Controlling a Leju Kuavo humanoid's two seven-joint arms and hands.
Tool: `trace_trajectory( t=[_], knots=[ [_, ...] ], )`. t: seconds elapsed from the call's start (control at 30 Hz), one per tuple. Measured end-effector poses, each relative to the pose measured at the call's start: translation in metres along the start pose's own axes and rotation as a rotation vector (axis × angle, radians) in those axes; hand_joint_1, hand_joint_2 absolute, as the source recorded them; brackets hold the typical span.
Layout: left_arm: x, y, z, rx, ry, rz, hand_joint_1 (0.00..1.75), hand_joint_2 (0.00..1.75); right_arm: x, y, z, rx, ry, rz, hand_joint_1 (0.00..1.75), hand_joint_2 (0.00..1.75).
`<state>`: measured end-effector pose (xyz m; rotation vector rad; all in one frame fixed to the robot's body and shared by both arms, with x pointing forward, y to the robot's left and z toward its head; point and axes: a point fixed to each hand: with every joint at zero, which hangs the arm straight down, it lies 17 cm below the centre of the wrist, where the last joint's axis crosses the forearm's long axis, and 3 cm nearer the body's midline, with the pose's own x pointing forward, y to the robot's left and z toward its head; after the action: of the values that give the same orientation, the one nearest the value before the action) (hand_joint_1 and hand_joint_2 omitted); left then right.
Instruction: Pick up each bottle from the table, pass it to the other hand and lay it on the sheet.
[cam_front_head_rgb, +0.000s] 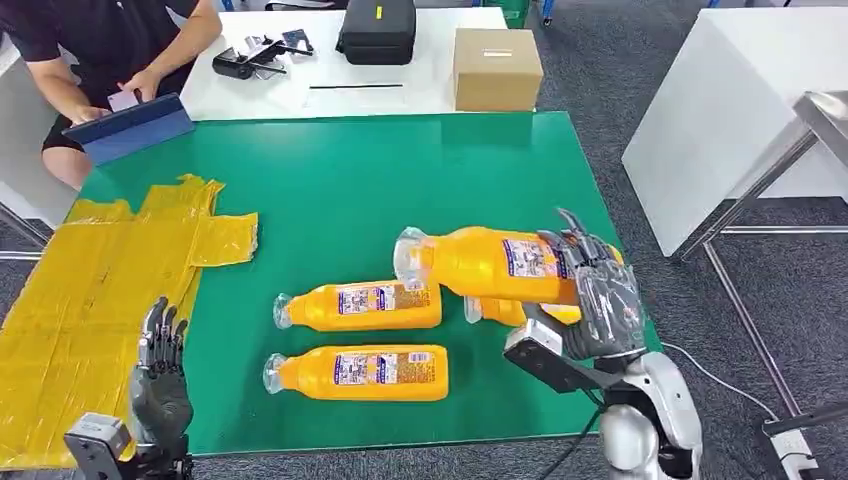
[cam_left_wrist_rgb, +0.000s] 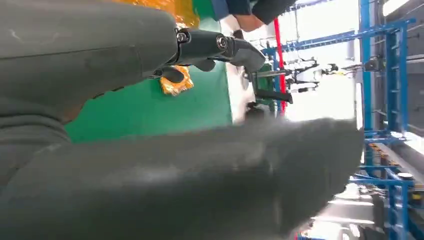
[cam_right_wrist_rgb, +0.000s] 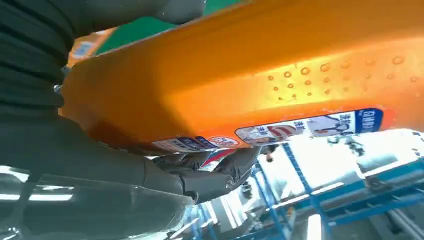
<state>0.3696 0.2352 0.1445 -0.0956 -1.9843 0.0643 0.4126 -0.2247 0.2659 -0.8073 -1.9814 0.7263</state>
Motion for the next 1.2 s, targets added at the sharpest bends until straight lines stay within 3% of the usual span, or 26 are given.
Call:
trace_trajectory(
  t=[0.17,0.27,0.6,0.93,1.2],
  knots=[
    [0.012,-0.016,-0.020,-0.033,-0.047,0.113,0.00,1.75,0.041,0.043,-0.058,0.050,-0.105,-0.175,1.75,1.75],
    [0.016,-0.022,-0.025,-0.048,-0.061,0.175,0.00,1.75,0.068,0.078,-0.077,0.104,-0.159,-0.244,1.75,1.75],
    [0.022,-0.032,-0.027,-0.078,-0.074,0.302,0.00,1.75,0.100,0.139,-0.081,0.259,-0.205,-0.298,1.75,1.75],
    [0.038,-0.056,-0.064,-0.149,-0.087,0.453,0.00,1.75,0.152,0.185,-0.095,0.352,-0.228,-0.383,1.75,1.75],
    [0.036,-0.060,-0.082,-0.174,-0.072,0.561,0.00,1.75,0.181,0.197,-0.099,0.380,-0.242,-0.397,1.75,1.75]
  ],
)
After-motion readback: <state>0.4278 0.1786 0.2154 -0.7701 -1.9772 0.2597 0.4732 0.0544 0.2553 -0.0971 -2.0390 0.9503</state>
